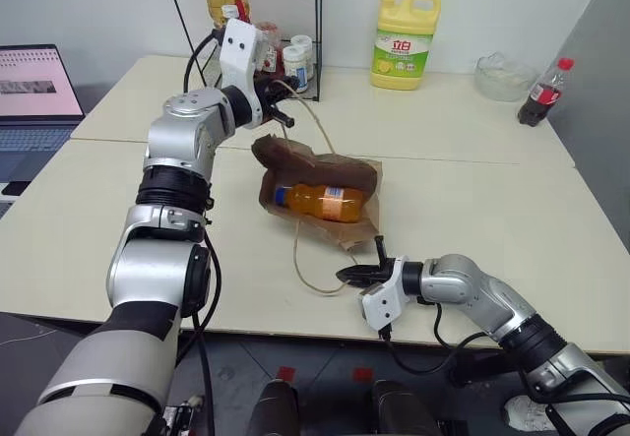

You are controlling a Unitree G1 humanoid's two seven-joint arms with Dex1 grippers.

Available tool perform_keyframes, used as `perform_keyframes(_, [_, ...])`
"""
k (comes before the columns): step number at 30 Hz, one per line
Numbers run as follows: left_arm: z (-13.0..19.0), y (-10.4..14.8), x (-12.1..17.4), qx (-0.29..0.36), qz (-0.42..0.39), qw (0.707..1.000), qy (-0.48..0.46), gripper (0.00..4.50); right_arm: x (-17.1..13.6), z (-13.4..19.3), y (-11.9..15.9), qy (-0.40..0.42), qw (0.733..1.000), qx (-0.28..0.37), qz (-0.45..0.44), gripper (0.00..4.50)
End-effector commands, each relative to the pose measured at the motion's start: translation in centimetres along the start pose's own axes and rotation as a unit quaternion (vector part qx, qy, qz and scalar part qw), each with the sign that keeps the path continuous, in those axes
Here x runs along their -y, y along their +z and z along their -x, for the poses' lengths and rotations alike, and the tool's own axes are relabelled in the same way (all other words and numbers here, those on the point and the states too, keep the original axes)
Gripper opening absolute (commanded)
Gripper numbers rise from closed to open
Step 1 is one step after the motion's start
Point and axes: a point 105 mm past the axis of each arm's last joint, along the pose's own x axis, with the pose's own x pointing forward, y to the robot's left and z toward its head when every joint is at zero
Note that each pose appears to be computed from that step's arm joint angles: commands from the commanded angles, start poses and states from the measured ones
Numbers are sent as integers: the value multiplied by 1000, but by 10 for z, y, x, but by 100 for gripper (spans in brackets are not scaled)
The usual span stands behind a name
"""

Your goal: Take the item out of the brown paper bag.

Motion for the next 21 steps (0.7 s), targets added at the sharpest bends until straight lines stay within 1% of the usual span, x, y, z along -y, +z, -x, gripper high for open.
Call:
perform_keyframes(1, [2,19,0,27,-19,999,-3,0,-21,-1,-4,37,999,-8,-24,2])
perform_keyframes(4, [4,10,4,16,-24,1000,-11,0,-7,-1,0,8,996,3,-84,63])
perform_keyframes(5, [4,8,6,14,-26,999,-14,0,-2,0,2,0,995,9,-103,94])
perform_keyframes(8, [6,5,10,13,-24,999,-22,0,9,6,12,-11,990,24,-136,200])
perform_keyframes(10, [6,3,12,12,-24,999,-26,0,15,13,16,-16,990,27,-140,270])
perform_keyframes(15, [8,0,16,10,-23,999,-29,0,31,42,28,-44,980,42,-189,448])
perform_keyframes(17, [9,-1,16,10,-23,999,-28,0,36,55,32,-55,972,49,-222,448])
perform_keyframes(21, [9,-1,16,10,-23,999,-27,0,40,76,31,-81,953,38,-289,448])
